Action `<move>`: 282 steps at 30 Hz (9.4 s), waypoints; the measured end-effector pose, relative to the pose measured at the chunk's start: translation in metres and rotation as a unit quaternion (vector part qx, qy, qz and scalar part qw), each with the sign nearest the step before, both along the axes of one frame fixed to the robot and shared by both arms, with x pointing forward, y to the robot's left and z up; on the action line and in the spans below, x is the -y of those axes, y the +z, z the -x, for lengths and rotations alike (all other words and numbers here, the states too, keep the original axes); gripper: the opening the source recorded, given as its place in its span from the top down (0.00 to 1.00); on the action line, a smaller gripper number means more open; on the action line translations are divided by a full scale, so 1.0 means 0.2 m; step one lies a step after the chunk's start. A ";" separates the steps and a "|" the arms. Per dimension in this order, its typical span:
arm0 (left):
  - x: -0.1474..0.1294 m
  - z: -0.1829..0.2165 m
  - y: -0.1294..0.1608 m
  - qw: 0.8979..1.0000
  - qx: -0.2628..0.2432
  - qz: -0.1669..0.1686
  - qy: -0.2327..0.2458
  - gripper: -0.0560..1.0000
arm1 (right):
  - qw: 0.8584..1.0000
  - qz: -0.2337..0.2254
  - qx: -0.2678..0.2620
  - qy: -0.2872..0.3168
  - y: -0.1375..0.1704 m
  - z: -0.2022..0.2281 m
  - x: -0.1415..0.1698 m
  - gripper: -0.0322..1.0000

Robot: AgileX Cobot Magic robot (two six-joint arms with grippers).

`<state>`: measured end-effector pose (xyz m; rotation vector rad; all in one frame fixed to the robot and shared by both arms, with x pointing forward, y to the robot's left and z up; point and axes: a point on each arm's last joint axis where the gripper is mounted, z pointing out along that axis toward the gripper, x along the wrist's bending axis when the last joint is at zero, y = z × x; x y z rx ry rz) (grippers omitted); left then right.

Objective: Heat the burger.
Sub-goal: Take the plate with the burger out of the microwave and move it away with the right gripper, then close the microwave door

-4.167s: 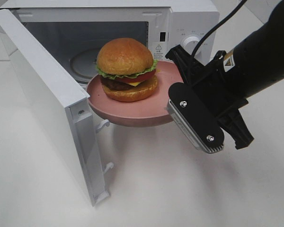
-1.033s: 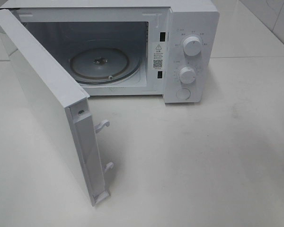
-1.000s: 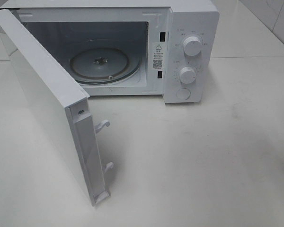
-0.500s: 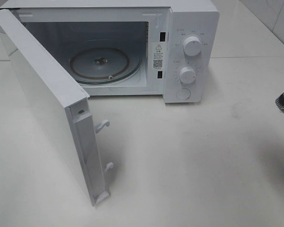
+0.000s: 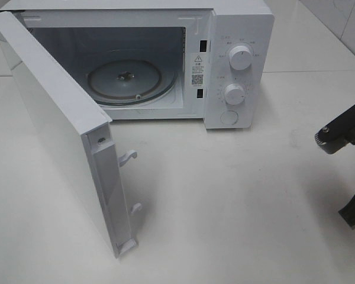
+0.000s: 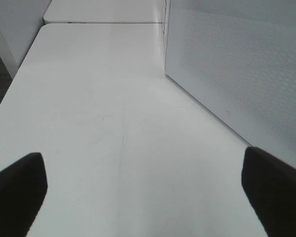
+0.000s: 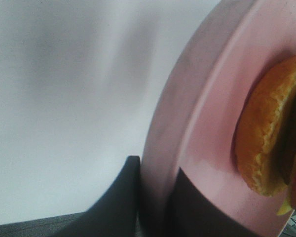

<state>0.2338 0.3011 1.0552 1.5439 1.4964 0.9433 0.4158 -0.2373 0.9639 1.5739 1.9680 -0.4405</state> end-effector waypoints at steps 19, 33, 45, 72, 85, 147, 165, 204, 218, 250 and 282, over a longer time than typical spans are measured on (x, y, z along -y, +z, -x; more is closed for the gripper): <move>0.00 0.00 0.00 1.000 0.000 0.000 0.000 0.00 | 1.000 0.007 -0.029 -0.008 -0.33 -0.08 -0.07 0.87; 0.00 0.00 0.00 1.000 0.000 0.000 0.000 0.00 | 0.999 0.007 -0.029 -0.031 -0.45 -0.07 -0.06 0.80; 0.00 0.00 0.00 1.000 0.000 0.000 0.000 0.00 | 0.999 -0.007 -0.025 -0.024 -0.28 -0.10 -0.10 0.36; 0.00 0.00 0.00 1.000 0.000 0.000 0.000 0.00 | 0.944 -0.277 -0.043 0.175 0.39 0.10 -0.20 0.26; 0.00 0.00 0.00 1.000 0.000 0.000 0.000 0.00 | 0.922 -0.327 0.065 0.197 0.52 0.44 0.06 0.23; 0.00 0.00 0.00 1.000 0.000 0.000 0.000 0.00 | 0.846 -0.366 0.381 0.074 0.42 0.93 0.35 0.24; 0.00 0.00 0.00 1.000 0.000 0.000 0.000 0.00 | 0.846 -0.366 0.381 0.074 0.42 0.93 0.35 0.24; 0.04 -0.17 0.11 0.999 -0.008 0.013 -0.035 0.14 | 0.846 -0.366 0.381 0.074 0.42 0.93 0.35 0.24; 0.05 -0.49 0.10 0.999 -0.036 0.024 -0.024 0.94 | 0.846 -0.366 0.381 0.074 0.42 0.93 0.35 0.24; 0.11 -0.99 -0.39 0.990 0.110 0.051 -0.079 0.95 | 0.846 -0.366 0.380 0.074 0.42 0.93 0.35 0.24; 0.64 -1.31 -0.49 0.973 0.082 0.061 -0.209 0.95 | 0.846 -0.366 0.381 0.074 0.42 0.93 0.35 0.24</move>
